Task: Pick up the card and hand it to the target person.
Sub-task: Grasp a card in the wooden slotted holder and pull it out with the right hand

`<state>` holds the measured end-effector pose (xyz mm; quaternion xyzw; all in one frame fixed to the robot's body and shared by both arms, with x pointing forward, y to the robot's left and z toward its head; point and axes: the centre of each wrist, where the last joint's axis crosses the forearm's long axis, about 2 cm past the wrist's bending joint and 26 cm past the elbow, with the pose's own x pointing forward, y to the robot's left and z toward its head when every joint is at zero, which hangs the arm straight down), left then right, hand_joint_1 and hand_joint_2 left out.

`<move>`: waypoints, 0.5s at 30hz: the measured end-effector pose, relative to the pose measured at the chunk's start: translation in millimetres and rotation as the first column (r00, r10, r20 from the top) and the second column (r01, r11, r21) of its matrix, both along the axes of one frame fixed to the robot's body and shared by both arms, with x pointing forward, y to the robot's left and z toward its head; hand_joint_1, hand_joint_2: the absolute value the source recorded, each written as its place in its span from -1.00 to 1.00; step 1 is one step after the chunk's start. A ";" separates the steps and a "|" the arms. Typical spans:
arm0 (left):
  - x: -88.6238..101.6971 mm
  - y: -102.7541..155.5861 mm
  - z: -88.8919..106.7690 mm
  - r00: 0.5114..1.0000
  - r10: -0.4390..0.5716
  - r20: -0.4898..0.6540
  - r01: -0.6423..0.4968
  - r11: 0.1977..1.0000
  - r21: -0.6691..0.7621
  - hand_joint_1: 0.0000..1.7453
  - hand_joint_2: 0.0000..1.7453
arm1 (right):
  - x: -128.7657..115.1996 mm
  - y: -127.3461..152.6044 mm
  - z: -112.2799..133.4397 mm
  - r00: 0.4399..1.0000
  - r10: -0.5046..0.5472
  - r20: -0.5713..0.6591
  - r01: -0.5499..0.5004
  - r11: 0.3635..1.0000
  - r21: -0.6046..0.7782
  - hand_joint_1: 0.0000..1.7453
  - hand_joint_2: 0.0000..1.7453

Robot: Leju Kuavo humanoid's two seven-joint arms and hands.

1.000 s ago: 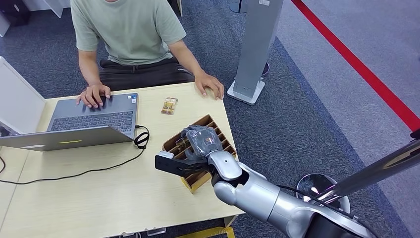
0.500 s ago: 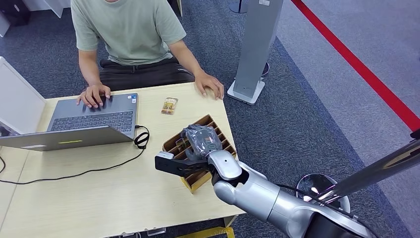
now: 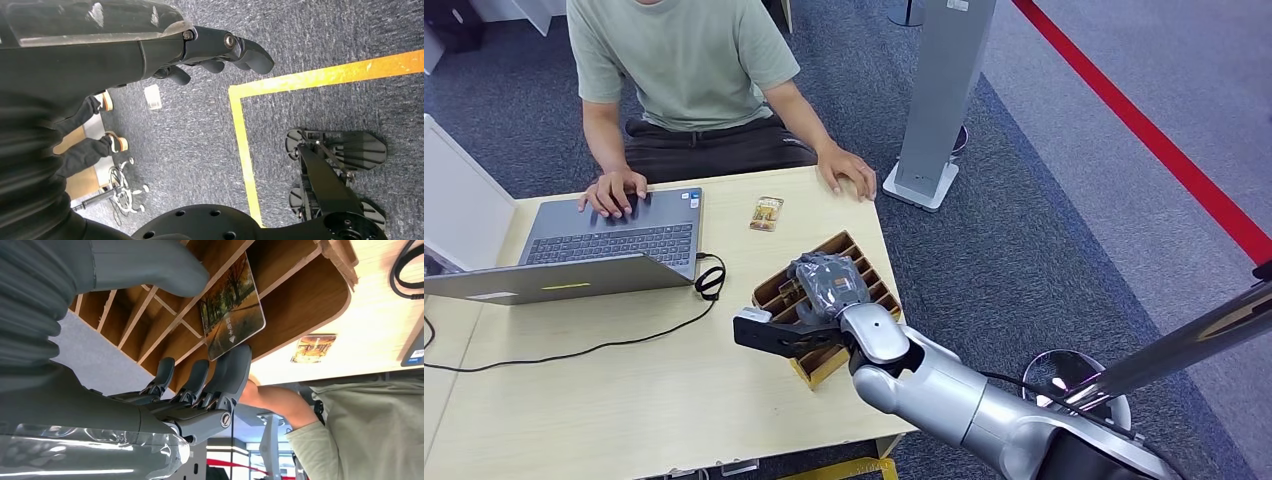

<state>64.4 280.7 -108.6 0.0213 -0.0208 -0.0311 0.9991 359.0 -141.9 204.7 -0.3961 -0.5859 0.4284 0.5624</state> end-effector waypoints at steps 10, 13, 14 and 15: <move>0.0 0.0 0.0 1.000 0.000 0.000 0.000 1.000 0.000 -1.00 1.00 | 0.0 0.0 -0.1 1.000 0.000 -0.002 0.000 1.000 0.004 -0.06 1.00; 0.0 0.0 0.0 1.000 0.000 0.000 0.000 1.000 0.000 -1.00 1.00 | 0.1 -0.1 -0.4 1.000 0.000 -0.004 0.000 1.000 0.006 0.00 1.00; 0.0 0.0 0.0 1.000 0.000 0.000 0.000 1.000 0.000 -1.00 1.00 | 0.1 -0.1 -0.5 1.000 0.000 -0.005 0.000 1.000 0.007 0.04 1.00; 0.0 0.0 0.0 1.000 0.000 0.000 0.000 1.000 0.000 -1.00 1.00 | 0.1 -0.2 -0.5 1.000 0.000 -0.005 0.000 1.000 0.007 0.06 1.00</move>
